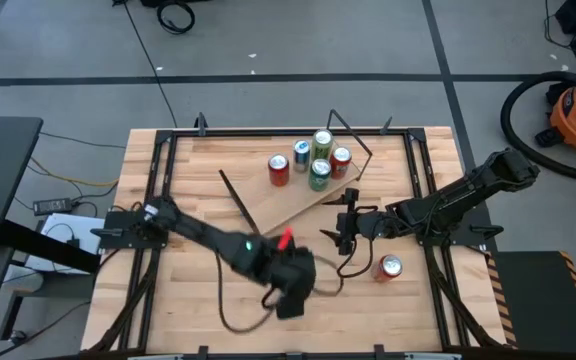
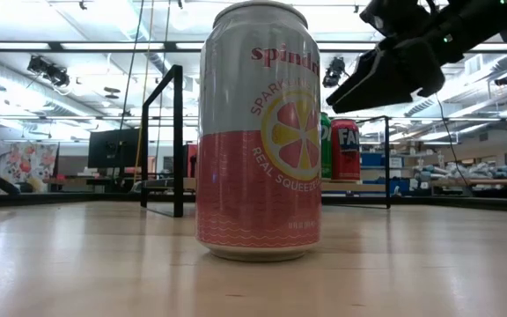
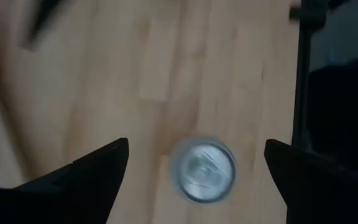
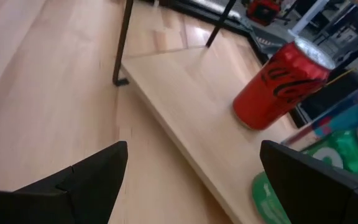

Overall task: Place canned beverage on shelf
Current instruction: Put the white and orange soda can on the shelf aligned with the red soda can

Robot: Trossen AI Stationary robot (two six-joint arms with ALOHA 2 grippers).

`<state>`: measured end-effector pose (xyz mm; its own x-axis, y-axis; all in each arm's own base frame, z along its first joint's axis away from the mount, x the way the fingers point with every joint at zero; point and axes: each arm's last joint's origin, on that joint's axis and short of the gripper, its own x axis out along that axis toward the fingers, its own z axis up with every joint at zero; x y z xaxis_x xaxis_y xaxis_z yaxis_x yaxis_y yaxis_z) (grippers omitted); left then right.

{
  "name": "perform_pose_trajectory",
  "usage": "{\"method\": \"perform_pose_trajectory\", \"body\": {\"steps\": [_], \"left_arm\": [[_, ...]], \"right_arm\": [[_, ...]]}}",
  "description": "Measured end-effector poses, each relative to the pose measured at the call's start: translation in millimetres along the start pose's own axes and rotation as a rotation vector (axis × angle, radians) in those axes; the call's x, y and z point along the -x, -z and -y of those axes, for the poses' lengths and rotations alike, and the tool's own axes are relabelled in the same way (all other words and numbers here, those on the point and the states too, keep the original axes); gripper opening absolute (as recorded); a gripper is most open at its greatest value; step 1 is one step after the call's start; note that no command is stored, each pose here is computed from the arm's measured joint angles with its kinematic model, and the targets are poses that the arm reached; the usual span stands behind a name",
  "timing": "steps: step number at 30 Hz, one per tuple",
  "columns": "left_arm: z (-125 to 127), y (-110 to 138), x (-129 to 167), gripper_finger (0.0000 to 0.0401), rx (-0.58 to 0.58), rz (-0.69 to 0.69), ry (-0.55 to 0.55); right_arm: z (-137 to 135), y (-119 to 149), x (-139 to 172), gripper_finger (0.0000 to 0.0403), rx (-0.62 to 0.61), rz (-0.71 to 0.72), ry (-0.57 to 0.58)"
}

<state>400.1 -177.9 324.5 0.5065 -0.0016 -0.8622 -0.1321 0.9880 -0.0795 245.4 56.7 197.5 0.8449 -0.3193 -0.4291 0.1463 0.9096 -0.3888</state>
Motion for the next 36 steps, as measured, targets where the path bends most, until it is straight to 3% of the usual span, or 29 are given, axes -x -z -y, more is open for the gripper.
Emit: {"method": "perform_pose_trajectory", "body": {"steps": [5, 10, 18, 25, 36], "left_arm": [[24, 18, -36, 0.0386, -0.031, -0.076, -0.037], [34, 26, -49, 0.0386, -0.052, -0.079, -0.083], [36, 27, -51, 0.0386, -0.081, -0.05, -0.124], [38, 33, -68, 0.0386, -0.146, -0.104, -0.138], [34, 36, -92, 0.0386, -0.133, -0.189, -0.116]], "right_arm": [[1, -3, -1, 0.0378, -0.013, 0.027, -0.019], [0, -5, -1, 0.0378, -0.019, 0.052, -0.048], [-1, -4, 0, 0.0378, -0.037, 0.047, -0.091], [-3, -3, 0, 0.0378, -0.048, 0.042, -0.124], [-4, -3, 1, 0.0378, -0.046, 0.042, -0.129]]}}
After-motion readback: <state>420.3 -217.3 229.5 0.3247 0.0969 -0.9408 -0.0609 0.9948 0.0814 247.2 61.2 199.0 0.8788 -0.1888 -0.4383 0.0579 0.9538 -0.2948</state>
